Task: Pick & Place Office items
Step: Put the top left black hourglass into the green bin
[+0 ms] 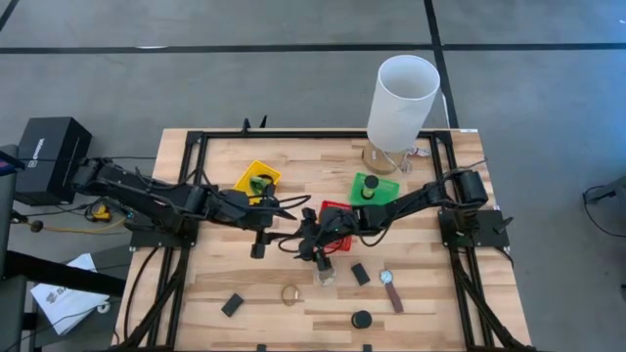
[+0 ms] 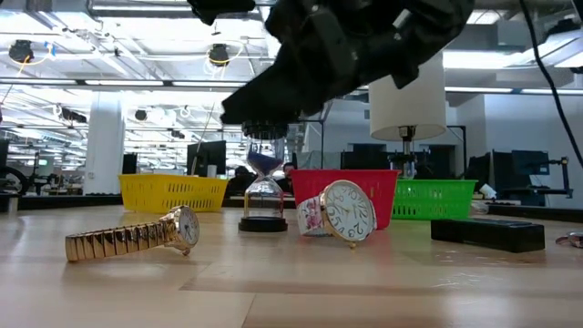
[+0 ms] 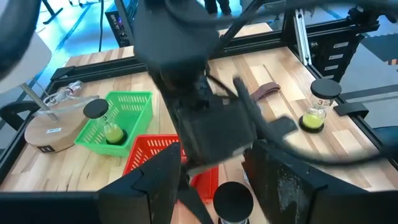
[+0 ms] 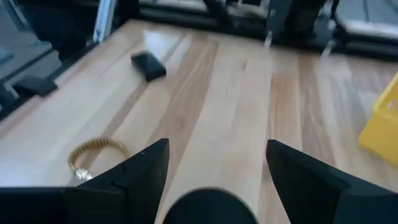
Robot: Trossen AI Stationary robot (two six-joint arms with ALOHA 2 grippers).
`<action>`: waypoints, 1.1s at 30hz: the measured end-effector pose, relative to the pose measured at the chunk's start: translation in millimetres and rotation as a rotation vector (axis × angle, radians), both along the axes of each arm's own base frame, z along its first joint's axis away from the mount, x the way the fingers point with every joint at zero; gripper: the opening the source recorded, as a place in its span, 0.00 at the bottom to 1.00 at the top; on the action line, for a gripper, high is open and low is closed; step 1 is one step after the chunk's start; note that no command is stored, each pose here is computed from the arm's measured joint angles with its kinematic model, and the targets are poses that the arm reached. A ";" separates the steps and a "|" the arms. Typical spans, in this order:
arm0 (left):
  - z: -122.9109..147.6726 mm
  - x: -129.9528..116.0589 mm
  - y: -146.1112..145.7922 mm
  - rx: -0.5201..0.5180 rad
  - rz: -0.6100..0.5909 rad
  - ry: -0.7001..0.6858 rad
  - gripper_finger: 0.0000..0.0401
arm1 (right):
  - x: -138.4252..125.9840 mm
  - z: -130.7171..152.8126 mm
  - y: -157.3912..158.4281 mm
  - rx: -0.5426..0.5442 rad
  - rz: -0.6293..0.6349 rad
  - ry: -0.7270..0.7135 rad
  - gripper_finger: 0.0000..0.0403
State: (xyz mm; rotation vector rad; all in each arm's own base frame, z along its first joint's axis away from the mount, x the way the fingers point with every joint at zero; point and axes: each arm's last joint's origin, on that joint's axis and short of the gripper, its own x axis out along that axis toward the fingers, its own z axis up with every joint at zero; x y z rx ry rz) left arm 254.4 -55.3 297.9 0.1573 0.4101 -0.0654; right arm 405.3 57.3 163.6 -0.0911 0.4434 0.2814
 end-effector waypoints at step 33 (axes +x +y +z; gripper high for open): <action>-0.4 0.0 0.0 0.000 -0.001 0.002 0.46 | -6.3 -9.9 2.1 0.040 -0.028 0.159 0.65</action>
